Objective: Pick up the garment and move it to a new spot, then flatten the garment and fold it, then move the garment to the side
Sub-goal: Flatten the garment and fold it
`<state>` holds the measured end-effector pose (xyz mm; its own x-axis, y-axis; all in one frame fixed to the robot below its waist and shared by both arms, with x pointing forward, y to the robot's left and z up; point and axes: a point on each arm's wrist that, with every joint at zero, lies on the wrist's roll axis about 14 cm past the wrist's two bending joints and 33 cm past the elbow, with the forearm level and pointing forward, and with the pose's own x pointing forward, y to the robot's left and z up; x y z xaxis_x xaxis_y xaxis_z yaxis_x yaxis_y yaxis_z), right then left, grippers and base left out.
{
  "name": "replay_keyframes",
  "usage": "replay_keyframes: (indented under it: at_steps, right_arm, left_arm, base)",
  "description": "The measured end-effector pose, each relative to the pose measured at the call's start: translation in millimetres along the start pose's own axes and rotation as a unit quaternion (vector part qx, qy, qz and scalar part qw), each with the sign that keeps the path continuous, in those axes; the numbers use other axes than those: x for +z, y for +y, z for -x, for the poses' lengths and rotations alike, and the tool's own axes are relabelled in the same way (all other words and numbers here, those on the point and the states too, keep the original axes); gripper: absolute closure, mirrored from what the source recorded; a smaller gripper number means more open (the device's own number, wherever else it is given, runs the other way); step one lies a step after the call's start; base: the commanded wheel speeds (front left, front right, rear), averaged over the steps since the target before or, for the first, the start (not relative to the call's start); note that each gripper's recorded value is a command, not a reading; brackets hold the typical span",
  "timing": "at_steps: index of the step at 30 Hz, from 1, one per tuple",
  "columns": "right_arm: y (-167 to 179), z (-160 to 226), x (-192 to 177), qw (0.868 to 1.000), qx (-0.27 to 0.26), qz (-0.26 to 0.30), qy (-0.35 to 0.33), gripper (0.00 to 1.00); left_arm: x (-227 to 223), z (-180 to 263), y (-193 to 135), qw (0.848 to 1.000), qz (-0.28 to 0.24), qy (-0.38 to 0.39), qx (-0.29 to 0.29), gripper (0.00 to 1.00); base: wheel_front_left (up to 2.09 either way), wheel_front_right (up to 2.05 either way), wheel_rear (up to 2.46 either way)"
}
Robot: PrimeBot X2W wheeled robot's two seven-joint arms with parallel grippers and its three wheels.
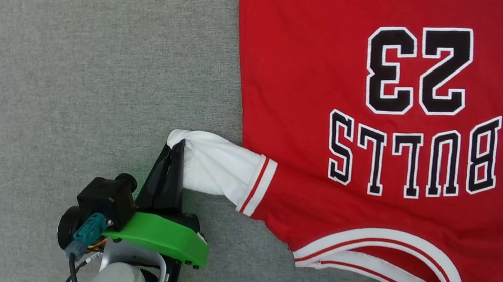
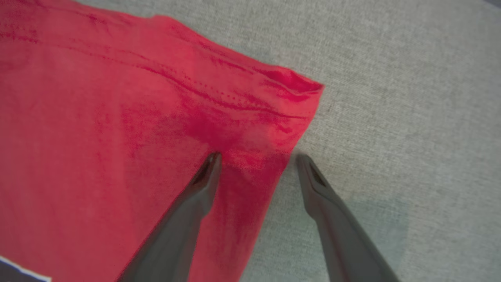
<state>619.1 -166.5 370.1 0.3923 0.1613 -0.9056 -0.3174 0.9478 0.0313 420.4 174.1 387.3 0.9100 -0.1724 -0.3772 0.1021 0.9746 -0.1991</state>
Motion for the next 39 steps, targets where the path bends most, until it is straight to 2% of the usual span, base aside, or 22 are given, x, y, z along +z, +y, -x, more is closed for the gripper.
replay_keyframes:
  at_steps: [4, 5, 6, 7, 13, 15, 19, 23, 30, 34, 39]
  right_arm:
    - [-1, -14, -12, 1.000, 0.000, 0.007, 0.029, 0.00]
    - [-1, -15, -11, 1.000, 0.002, 0.007, 0.029, 0.20]
    - [-1, -14, -11, 1.000, 0.003, 0.007, 0.029, 0.86]
    - [-1, -13, -11, 1.000, 0.004, 0.006, 0.026, 1.00]
    - [7, 4, 10, 0.999, 0.015, 0.009, -0.049, 1.00]
    - [4, 30, 17, 0.996, 0.002, 0.024, -0.090, 1.00]
    - [0, 64, 12, 0.991, -0.005, 0.043, -0.124, 1.00]
    - [-9, 97, -13, 0.989, -0.013, 0.054, -0.135, 1.00]
    - [-30, 148, -87, 0.990, -0.018, 0.036, -0.136, 1.00]
    - [-38, 163, -149, 0.994, -0.019, 0.009, -0.109, 1.00]
    - [-37, 170, -232, 0.996, -0.013, -0.051, -0.069, 1.00]
  left_arm:
    - [-5, 2, 6, 1.000, 0.005, 0.005, 0.010, 1.00]
    - [-6, 2, 7, 1.000, 0.005, 0.006, 0.012, 1.00]
    - [-6, 3, 8, 1.000, 0.005, 0.006, 0.013, 1.00]
    - [-6, 3, 8, 1.000, 0.005, 0.006, 0.013, 1.00]
    - [-2, 9, 12, 1.000, -0.001, 0.000, 0.020, 1.00]
    - [3, 21, 11, 1.000, -0.007, -0.008, 0.019, 1.00]
    - [5, 39, 10, 1.000, -0.014, -0.011, 0.022, 1.00]
    - [11, 57, 9, 0.999, -0.015, -0.016, 0.024, 1.00]
    - [24, 78, -1, 0.999, -0.016, -0.036, 0.015, 1.00]
    - [24, 87, -7, 0.999, -0.013, -0.039, 0.009, 1.00]
    - [26, 88, -17, 0.999, -0.015, -0.043, -0.004, 1.00]
  base:
    - [0.00, 0.00, 0.00]
    - [0.00, 0.00, 0.00]
    - [0.00, 0.00, 0.00]
    - [0.00, 0.00, 0.00]
    - [0.00, 0.00, 0.00]
    - [0.00, 0.00, 0.00]
    - [0.00, 0.00, 0.00]
    - [0.00, 0.00, 0.00]
    - [0.00, 0.00, 0.00]
    - [0.00, 0.00, 0.00]
    - [0.00, 0.00, 0.00]
